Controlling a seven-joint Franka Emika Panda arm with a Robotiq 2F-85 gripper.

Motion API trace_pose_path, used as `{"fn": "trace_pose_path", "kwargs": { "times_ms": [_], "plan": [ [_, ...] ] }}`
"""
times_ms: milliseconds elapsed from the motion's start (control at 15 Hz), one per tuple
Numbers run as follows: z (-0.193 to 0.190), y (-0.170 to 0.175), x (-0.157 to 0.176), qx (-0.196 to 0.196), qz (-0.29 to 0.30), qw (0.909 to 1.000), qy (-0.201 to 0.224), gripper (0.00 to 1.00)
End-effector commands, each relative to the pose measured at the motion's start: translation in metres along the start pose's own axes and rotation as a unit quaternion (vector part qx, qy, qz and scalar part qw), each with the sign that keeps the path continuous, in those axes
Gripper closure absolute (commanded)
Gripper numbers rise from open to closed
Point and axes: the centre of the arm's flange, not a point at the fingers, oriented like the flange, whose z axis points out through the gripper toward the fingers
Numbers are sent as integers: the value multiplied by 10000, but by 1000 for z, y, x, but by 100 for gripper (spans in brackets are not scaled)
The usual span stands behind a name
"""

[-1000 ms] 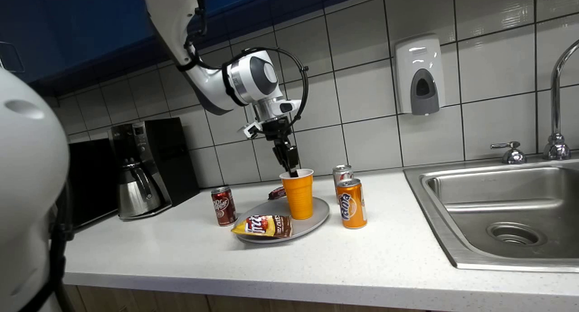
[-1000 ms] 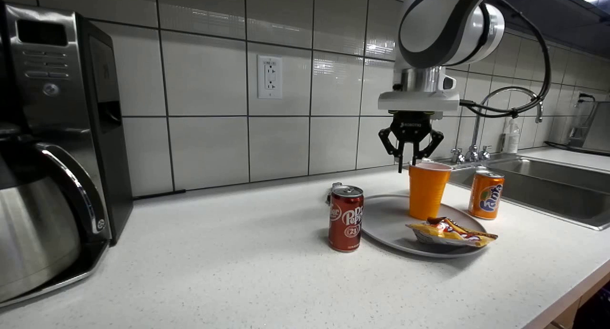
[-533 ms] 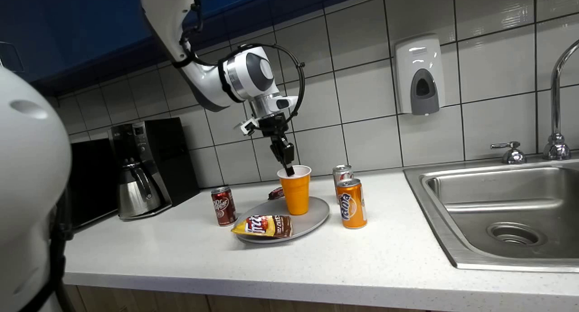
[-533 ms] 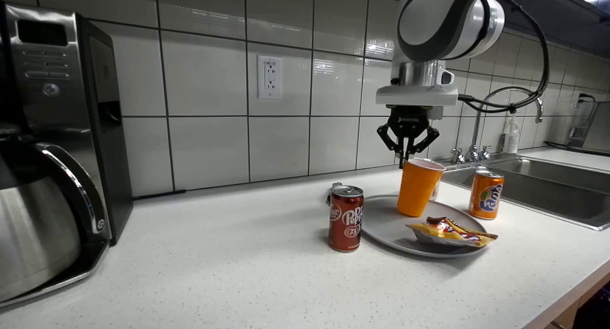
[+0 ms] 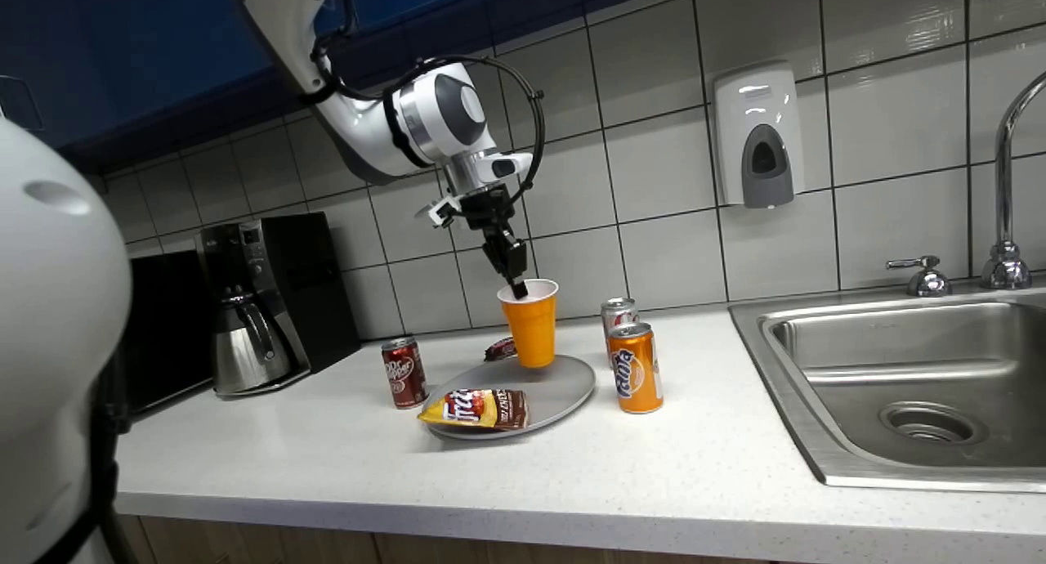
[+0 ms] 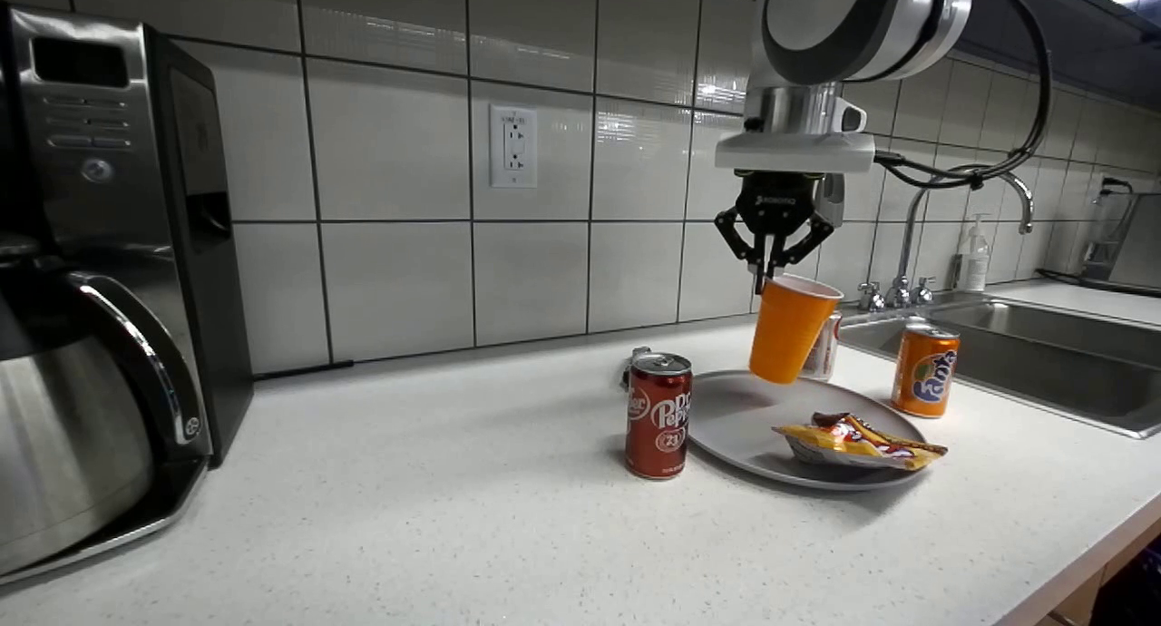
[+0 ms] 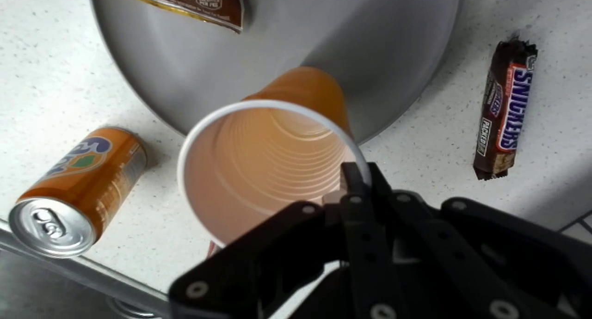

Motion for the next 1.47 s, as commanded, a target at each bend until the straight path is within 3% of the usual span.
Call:
{"fn": "trace_pose_path", "kwargs": {
  "times_ms": [0, 733, 1400],
  "plan": [
    [-16, -2, 5, -25, -34, 9998, 210, 99],
    [-15, -42, 53, 38, -126, 9991, 391, 99],
    [21, -66, 87, -128, -123, 9992, 353, 99]
  ]
}}
